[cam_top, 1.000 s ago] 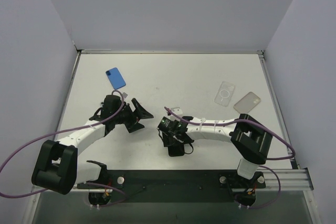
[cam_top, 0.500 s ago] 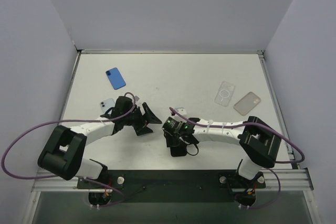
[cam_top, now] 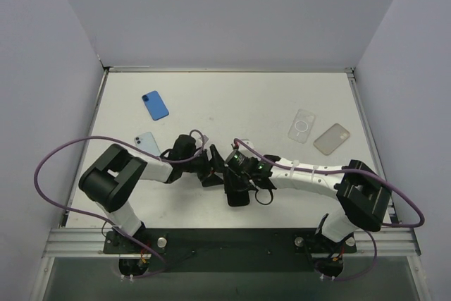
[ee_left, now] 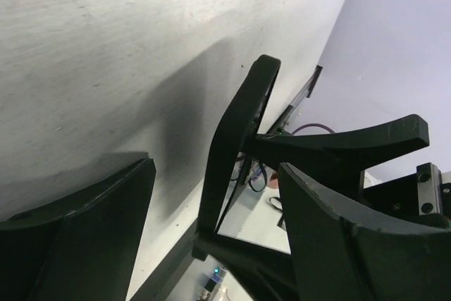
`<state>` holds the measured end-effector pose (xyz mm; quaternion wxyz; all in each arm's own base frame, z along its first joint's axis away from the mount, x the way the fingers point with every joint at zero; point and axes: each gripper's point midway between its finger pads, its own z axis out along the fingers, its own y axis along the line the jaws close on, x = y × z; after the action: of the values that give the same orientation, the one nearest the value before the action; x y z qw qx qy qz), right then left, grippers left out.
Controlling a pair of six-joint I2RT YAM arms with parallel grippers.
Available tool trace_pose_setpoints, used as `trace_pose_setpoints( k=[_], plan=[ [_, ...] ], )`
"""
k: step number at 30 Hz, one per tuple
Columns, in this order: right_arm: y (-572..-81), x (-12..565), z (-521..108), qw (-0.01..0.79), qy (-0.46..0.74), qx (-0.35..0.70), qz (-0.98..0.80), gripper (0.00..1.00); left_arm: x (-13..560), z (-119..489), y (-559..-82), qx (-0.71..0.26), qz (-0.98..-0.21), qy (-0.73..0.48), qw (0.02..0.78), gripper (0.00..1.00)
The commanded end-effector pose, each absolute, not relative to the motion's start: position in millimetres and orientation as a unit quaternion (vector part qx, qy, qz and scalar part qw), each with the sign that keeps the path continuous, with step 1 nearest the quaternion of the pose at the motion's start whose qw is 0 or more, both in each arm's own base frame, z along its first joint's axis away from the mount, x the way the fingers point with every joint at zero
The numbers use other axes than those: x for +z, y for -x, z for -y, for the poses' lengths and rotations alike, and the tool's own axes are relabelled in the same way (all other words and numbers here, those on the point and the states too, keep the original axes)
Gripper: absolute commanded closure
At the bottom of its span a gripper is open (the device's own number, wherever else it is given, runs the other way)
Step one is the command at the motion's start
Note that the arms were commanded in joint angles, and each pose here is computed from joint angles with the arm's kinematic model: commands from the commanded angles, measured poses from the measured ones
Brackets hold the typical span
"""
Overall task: Take the phone out of the phone case
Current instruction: Pick up the phone at the center of the board.
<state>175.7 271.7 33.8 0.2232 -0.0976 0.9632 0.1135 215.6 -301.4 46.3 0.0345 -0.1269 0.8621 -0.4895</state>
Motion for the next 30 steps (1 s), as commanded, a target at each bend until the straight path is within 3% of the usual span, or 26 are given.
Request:
trace_pose_setpoints(
  k=[1,5,9,10,12,13,15,17,22,23,26,29,30],
  plan=[
    [-180,57,-291,0.240,0.113,0.161,-0.950,1.00,61,319,-223,-0.533,-0.838,0.113,0.043,0.20],
    [-181,67,-298,0.243,0.117,0.185,-0.945,1.00,62,322,-224,-0.539,-0.834,0.112,0.044,0.36],
    [-184,67,-296,0.237,0.111,0.187,-0.947,1.00,64,323,-225,-0.540,-0.833,0.111,0.046,0.58],
    [-185,66,-295,0.237,0.109,0.186,-0.947,1.00,65,323,-226,-0.540,-0.833,0.111,0.047,0.70],
    [-184,63,-292,0.234,0.107,0.181,-0.949,0.89,68,325,-228,-0.544,-0.831,0.107,0.050,0.90],
    [-185,64,-290,0.234,0.105,0.180,-0.950,0.65,69,325,-228,-0.545,-0.830,0.107,0.050,1.00],
    [-185,67,-284,0.234,0.103,0.176,-0.951,0.45,75,326,-230,-0.553,-0.825,0.104,0.055,1.00],
    [-189,81,-279,0.245,0.097,0.184,-0.947,0.12,91,326,-235,-0.569,-0.813,0.103,0.067,1.00],
    [-201,123,-258,0.281,0.072,0.200,-0.936,0.09,140,311,-261,-0.594,-0.789,0.100,0.124,1.00],
    [-207,138,-249,0.298,0.051,0.215,-0.929,0.03,150,304,-269,-0.599,-0.781,0.105,0.142,1.00],
    [-212,161,-242,0.307,-0.001,0.312,-0.899,0.02,196,298,-278,-0.639,-0.740,0.096,0.187,1.00],
    [-218,189,-247,0.316,-0.028,0.402,-0.859,0.12,237,291,-282,-0.677,-0.697,0.090,0.218,1.00],
    [-223,194,-242,0.318,-0.041,0.410,-0.854,0.21,245,290,-283,-0.685,-0.688,0.092,0.220,1.00]
  ],
)
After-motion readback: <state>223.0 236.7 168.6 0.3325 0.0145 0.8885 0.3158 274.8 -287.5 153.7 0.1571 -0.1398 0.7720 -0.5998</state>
